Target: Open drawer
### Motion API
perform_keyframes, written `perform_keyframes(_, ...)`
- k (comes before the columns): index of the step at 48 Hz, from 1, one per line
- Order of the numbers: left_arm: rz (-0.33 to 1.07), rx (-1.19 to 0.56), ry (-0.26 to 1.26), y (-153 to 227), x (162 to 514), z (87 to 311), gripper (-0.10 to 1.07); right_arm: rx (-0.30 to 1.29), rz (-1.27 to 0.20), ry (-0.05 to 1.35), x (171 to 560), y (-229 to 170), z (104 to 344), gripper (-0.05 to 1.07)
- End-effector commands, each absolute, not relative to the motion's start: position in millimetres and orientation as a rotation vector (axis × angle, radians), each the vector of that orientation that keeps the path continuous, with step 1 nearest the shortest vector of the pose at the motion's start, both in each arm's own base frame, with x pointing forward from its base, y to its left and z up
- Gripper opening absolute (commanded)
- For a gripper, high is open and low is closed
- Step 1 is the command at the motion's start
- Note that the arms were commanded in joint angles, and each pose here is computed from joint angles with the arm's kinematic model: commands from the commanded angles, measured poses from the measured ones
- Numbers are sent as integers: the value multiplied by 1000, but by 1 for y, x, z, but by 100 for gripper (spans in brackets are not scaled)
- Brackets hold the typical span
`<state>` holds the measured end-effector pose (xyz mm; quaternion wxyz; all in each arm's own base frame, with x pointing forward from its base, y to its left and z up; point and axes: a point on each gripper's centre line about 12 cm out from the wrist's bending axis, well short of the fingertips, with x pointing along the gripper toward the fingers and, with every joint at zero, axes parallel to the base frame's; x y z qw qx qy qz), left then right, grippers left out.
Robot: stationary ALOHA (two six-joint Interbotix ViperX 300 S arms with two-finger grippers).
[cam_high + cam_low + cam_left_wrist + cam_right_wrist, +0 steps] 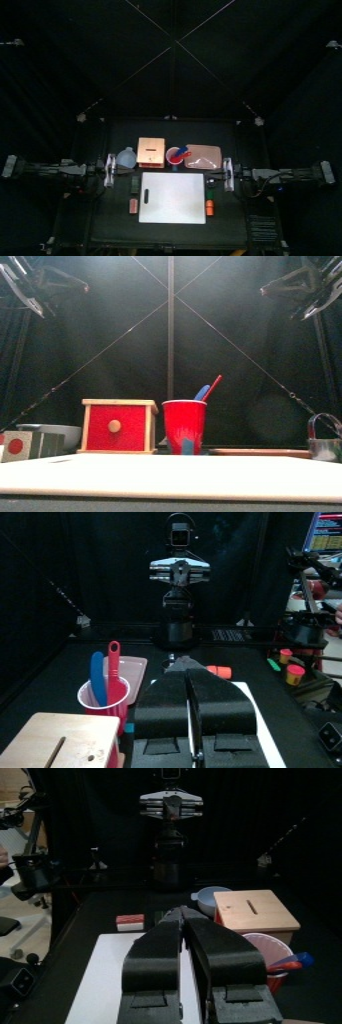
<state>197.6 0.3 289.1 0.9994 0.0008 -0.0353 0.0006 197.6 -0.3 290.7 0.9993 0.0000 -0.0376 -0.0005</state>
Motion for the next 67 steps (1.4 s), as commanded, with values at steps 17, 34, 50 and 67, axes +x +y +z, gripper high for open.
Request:
perform_keyframes(17,118,-382,-65,14,216,260,-1,-113,28,48,274,0,278,5)
perform_keyframes(34,323,-773,122,27,229,200,0,-142,-97,74,387,-62,258,6)
perform_keyframes(50,468,-931,232,35,238,168,16,-161,-175,124,466,-124,220,6)
perform_keyframes(67,535,-933,259,45,263,158,49,-193,-220,149,493,-163,208,6)
